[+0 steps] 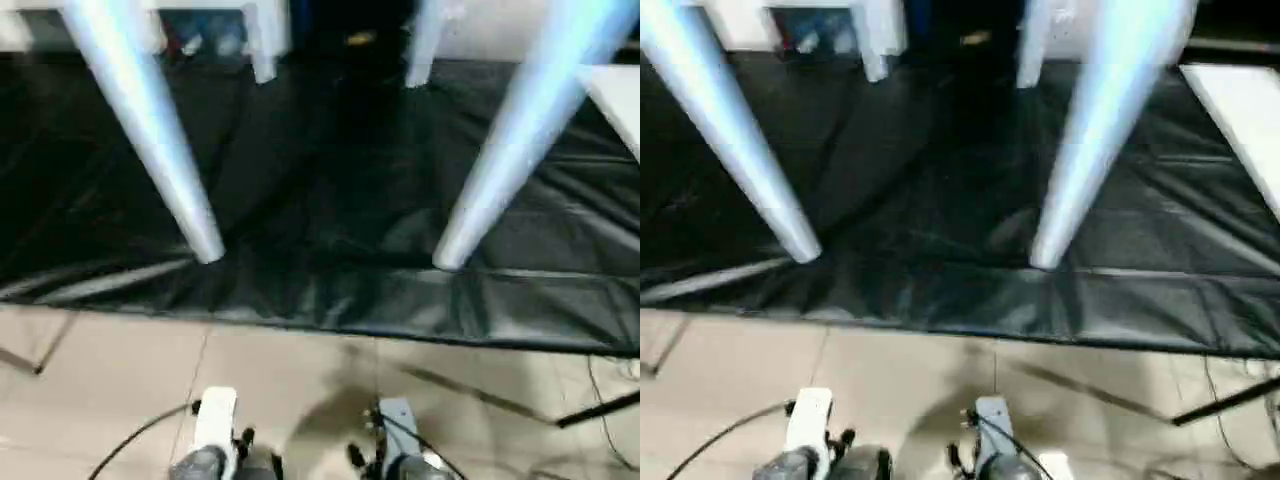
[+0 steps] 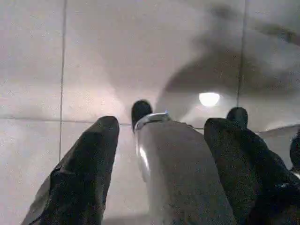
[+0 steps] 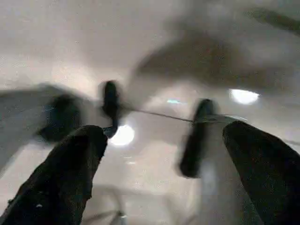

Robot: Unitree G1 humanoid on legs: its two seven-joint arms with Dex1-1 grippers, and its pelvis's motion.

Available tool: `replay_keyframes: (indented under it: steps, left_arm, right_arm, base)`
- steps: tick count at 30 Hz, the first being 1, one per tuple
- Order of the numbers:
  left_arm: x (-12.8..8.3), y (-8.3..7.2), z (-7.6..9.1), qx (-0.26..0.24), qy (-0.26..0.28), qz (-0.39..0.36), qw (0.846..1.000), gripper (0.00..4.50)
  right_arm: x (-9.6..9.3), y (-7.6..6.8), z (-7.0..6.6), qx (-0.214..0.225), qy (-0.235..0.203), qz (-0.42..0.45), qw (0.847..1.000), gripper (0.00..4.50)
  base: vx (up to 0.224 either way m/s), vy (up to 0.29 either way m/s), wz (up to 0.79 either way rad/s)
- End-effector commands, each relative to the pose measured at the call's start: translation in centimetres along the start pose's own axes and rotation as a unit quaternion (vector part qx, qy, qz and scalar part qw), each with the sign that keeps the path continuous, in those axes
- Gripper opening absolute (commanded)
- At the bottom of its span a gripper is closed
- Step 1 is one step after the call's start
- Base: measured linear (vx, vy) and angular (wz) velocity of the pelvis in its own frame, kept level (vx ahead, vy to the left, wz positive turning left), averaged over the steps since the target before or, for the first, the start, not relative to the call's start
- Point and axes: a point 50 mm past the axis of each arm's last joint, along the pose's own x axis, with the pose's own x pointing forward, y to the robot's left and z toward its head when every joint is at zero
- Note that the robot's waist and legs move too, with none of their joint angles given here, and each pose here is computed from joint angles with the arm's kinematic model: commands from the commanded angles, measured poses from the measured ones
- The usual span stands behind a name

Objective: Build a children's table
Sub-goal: Flip table

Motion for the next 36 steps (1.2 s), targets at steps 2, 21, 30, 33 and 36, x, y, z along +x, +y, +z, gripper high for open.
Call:
replay_keyframes:
  steps: [2,21,30,33,36]
  left_arm:
    - [0.1,-0.6,-0.5,0.003,0.024,0.003,1.0,3.27]
    - [0.3,-2.3,-0.3,-0.009,0.06,-0.013,0.998,3.27]
    - [0.3,-2.3,-0.3,-0.009,0.06,-0.013,0.998,3.27]
    - [0.3,-2.3,-0.3,-0.009,0.06,-0.013,0.998,3.27]
    - [0.3,-2.3,-0.3,-0.009,0.06,-0.013,0.998,3.27]
  right_arm:
    - [-0.1,5.5,-1.0,0.04,0.032,0.025,0.998,4.5]
    - [-1.0,11.4,-1.2,0.073,0.087,0.029,0.993,4.5]
    - [-1.0,11.4,-1.2,0.073,0.087,0.029,0.993,4.5]
    - [-1.0,11.4,-1.2,0.073,0.087,0.029,0.993,4.5]
    - [-1.0,11.4,-1.2,0.073,0.087,0.029,0.993,4.5]
  base:
    - [-0.042,0.078,-0.09]
    - [0.002,0.004,0.0]
    - [0.0,0.0,0.0]
    - [0.0,0.0,0.0]
    - [0.0,0.0,0.0]
